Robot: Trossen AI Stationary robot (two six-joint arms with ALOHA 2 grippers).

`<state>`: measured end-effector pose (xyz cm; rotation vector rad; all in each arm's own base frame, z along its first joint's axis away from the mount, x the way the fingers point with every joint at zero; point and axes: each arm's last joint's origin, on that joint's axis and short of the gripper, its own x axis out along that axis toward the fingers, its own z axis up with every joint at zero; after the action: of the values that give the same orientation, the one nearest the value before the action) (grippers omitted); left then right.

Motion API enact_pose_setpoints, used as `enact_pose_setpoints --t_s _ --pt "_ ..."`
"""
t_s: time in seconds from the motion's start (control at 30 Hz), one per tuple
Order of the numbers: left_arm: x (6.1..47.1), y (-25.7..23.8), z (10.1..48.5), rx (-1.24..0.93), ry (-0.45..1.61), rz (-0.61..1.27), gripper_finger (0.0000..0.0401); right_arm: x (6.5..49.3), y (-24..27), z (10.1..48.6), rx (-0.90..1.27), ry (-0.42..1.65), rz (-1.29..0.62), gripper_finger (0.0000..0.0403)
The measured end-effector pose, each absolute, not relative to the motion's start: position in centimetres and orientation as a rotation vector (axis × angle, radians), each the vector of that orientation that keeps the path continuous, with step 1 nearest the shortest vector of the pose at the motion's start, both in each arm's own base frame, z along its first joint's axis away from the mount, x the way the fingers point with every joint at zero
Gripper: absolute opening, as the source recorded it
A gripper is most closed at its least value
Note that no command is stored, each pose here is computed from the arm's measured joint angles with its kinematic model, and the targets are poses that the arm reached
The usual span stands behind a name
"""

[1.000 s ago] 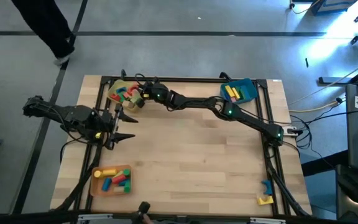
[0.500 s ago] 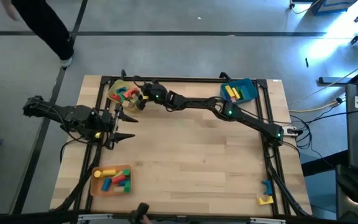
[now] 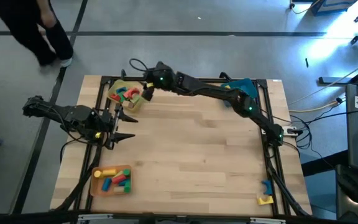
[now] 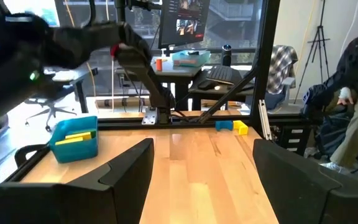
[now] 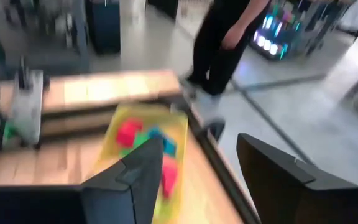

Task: Sort blocks by size
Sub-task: Put the yellow arch block into the yellow bin

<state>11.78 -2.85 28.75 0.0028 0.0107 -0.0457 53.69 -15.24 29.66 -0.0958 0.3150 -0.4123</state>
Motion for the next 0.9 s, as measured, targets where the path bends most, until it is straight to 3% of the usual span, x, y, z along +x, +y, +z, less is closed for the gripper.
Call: enact_pose_setpoints --t_s 0.3,0.6,0.9 --pt "11.9 -2.9 28.0 0.003 0.079 -0.045 0.026 47.8 -10.6 36.7 -0.131 0.561 -0.352 0.0205" --pt "12.9 -3.2 26.3 0.017 0.161 -0.044 0.026 43.5 -2.2 38.4 -0.115 0.844 -0.202 0.0205" --pt "13.6 -3.4 23.4 -0.06 0.166 -0.037 0.026 41.0 6.7 36.8 -0.053 1.078 -0.115 0.0205"
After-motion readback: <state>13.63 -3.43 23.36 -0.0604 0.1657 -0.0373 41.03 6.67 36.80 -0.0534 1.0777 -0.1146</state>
